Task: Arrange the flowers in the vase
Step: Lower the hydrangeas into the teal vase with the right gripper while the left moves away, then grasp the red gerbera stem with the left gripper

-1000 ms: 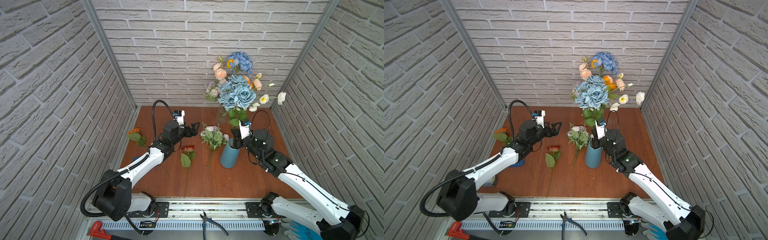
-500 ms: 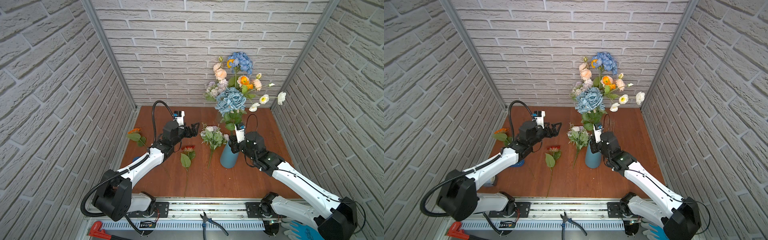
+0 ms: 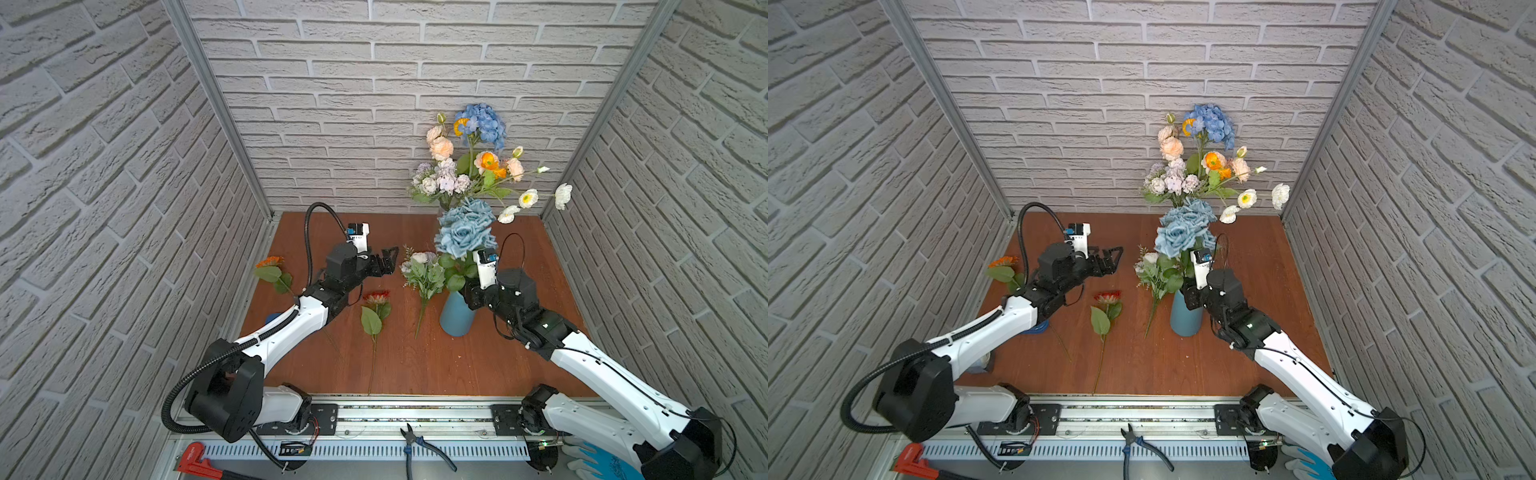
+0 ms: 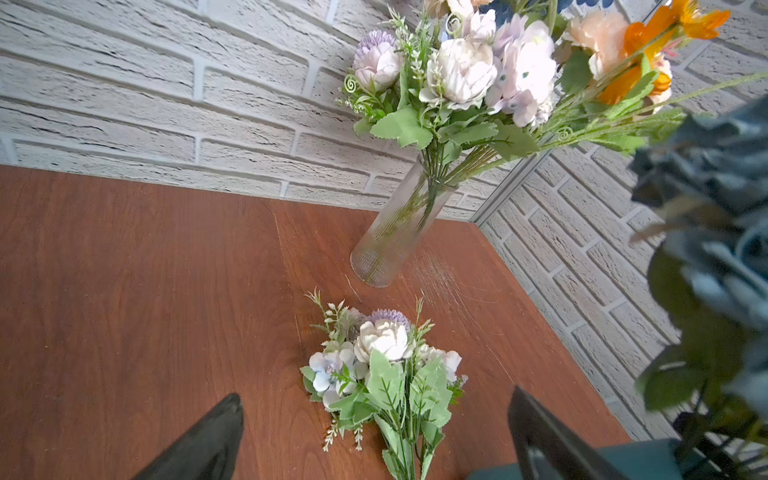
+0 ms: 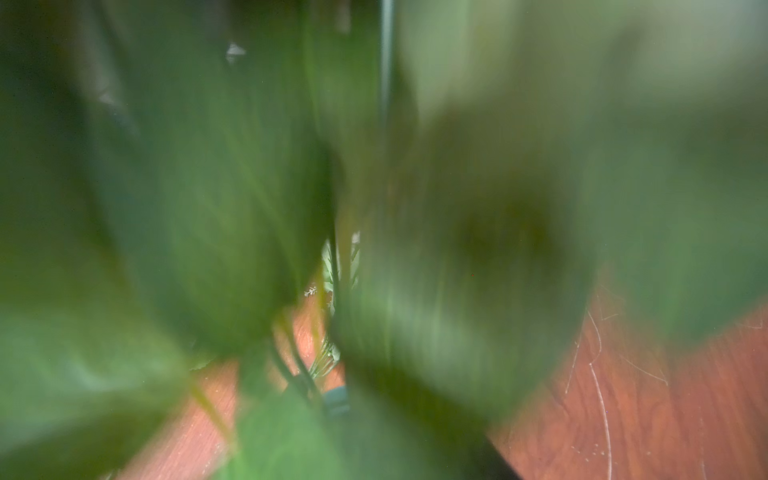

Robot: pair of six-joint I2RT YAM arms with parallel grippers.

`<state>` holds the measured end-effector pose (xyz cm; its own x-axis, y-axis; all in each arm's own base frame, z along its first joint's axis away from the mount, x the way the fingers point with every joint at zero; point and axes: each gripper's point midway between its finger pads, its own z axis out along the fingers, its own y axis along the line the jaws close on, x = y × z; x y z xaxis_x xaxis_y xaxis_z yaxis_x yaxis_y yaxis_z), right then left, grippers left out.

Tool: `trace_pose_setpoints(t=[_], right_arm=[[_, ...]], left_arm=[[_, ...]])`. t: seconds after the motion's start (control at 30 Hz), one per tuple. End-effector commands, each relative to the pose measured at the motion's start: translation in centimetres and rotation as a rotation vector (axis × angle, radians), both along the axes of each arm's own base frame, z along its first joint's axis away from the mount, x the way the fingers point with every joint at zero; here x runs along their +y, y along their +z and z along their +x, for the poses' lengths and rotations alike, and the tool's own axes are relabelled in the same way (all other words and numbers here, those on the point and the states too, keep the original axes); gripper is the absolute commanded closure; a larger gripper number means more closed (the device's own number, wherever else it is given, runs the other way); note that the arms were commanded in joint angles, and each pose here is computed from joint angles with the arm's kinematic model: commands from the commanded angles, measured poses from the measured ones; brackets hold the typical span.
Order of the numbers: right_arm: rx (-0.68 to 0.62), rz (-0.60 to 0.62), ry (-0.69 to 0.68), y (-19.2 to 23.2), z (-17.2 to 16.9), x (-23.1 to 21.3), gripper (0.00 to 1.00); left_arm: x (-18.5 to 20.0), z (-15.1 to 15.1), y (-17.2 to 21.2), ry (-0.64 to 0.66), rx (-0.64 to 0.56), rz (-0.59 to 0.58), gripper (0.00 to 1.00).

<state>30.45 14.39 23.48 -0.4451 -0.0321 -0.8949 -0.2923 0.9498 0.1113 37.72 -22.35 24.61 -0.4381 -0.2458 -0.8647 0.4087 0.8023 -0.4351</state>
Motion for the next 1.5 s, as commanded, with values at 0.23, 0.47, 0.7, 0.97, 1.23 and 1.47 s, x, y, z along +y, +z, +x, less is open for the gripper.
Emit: trace_pose_setpoints(t=[0.23,0.47,0.7,0.97,1.23,1.47], right_arm=[[-0.031,0.064,-0.021,3.3,-3.7,-2.2,0.27],[-0.012,0.065,-0.089,3.2,-6.6,-4.9,0.26],[-0.079,0.078,-0.383,3.0,-6.0,-9.8,0.25],[-0.119,0.020,-0.630,3.2,-4.6,-13.0,0.25],[-0.200,0.065,-0.747,3.6,-5.3,-15.0,0.26],[-0.194,0.099,-0.754,2.7,-4.9,-14.7,0.27]], left_arm=[[1.5,-1.0,0.1,0.029,0.014,0.033,0.02],[2.2,-2.4,-1.2,0.033,0.085,0.076,0.02],[2.4,-5.6,-2.8,-0.019,0.192,0.176,0.04],[2.9,-11.7,-7.9,-0.096,0.416,0.344,0.09],[2.6,-17.2,-12.0,-0.138,0.579,0.418,0.13],[3.9,-20.7,-15.4,-0.149,0.692,0.546,0.18]])
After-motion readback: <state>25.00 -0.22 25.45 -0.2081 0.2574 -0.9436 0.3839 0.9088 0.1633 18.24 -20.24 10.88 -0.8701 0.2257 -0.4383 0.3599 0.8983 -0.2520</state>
